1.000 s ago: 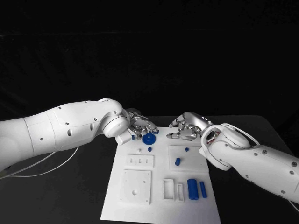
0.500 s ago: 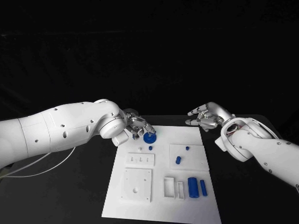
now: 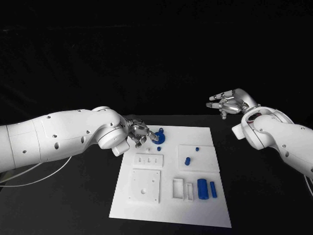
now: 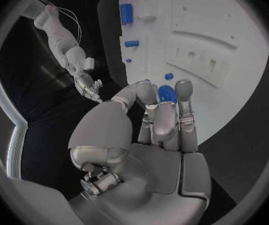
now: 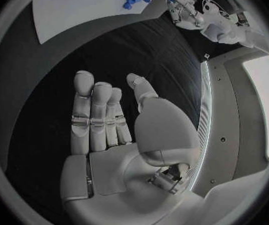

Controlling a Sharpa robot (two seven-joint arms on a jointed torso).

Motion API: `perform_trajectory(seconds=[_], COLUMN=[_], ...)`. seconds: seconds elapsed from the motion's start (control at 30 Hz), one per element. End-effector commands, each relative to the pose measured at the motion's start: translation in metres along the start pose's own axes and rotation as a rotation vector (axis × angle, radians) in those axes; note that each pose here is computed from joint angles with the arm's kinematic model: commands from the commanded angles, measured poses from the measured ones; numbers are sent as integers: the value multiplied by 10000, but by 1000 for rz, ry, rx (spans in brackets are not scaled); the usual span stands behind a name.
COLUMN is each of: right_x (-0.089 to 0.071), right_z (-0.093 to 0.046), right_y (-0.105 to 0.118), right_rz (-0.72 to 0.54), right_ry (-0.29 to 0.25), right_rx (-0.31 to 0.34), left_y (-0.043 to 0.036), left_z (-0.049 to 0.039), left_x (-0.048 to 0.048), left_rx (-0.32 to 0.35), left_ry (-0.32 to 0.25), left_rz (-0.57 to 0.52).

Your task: Assemble the parts on the task board

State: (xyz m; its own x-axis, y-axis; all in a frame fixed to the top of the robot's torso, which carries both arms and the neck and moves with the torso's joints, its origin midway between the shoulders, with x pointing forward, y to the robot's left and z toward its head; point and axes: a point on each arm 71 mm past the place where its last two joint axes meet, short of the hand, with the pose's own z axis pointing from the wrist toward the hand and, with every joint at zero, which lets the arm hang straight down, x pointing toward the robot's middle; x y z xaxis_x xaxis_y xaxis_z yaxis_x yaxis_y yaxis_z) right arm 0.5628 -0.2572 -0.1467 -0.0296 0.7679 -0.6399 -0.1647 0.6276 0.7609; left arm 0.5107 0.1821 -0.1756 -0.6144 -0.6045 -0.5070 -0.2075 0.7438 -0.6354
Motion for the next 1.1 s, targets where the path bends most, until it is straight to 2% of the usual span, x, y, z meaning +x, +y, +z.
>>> perform_trajectory(seconds=[0.03,0.23,0.67,1.1], right_x=[-14,-22,-25,-34], right_z=[15,30,58,84], right_y=[11,11,-26,-88], right_rz=[42,45,47,43], right_ry=[-9,-12,-16,-19], right_rx=[-15,-14,-2,16], left_y=[10,71,123,227], left_z=[-8,-18,-27,-41], left_x=[31,113,206,289], left_rx=[20,20,12,-6], left_ry=[-43,-53,-72,-73], left_rz=[4,28,94,164])
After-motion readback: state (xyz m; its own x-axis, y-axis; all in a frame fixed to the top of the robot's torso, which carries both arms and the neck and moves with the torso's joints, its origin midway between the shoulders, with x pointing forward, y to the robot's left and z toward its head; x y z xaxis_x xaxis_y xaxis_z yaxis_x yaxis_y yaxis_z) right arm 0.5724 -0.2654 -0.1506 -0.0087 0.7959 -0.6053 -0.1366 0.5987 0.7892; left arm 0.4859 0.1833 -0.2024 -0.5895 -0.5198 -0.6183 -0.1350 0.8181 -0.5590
